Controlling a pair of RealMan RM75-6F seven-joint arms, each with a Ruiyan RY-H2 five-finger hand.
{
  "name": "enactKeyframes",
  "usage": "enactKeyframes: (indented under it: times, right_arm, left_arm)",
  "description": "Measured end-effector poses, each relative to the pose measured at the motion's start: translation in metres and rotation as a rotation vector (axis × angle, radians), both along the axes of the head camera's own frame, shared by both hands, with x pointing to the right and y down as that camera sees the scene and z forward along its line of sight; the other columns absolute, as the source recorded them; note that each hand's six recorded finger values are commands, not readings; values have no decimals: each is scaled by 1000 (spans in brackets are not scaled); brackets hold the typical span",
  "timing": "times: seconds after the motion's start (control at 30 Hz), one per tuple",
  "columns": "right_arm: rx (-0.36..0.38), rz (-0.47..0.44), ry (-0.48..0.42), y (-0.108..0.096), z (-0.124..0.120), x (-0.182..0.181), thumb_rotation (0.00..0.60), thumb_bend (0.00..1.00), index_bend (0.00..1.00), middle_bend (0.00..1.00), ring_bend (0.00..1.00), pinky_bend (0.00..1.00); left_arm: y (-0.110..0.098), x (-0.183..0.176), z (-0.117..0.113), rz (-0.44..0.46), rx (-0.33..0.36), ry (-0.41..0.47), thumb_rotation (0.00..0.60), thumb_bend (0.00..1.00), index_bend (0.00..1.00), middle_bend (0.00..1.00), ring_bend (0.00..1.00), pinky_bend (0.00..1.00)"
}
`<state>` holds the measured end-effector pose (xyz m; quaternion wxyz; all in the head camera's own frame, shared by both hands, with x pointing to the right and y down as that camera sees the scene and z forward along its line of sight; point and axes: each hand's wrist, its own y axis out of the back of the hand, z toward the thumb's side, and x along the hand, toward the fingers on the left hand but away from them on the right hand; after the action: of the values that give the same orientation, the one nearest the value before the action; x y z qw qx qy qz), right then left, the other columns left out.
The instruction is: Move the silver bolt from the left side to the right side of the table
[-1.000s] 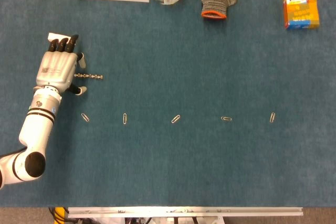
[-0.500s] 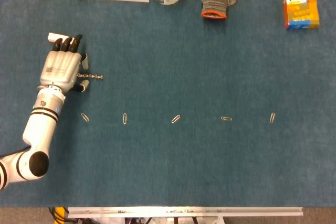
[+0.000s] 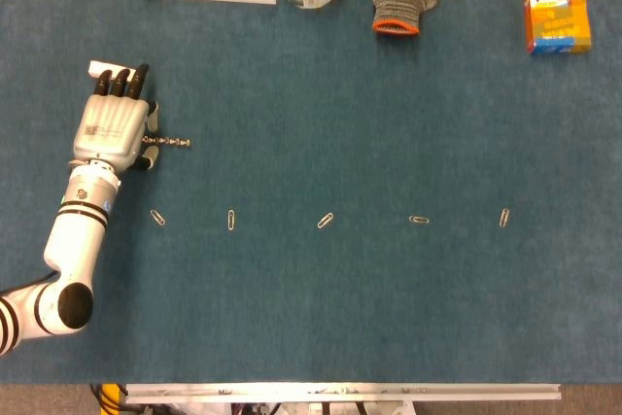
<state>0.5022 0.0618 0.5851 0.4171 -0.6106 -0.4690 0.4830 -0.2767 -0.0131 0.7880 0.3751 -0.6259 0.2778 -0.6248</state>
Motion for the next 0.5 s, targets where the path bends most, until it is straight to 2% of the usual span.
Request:
enactKeyframes:
  times: [0.5]
  right_arm:
    - [1, 0, 1, 0, 0, 0, 600, 214, 152, 23, 58, 361]
  left_arm:
    - [0, 1, 5, 3, -6, -3, 600, 303, 469, 0, 0, 18]
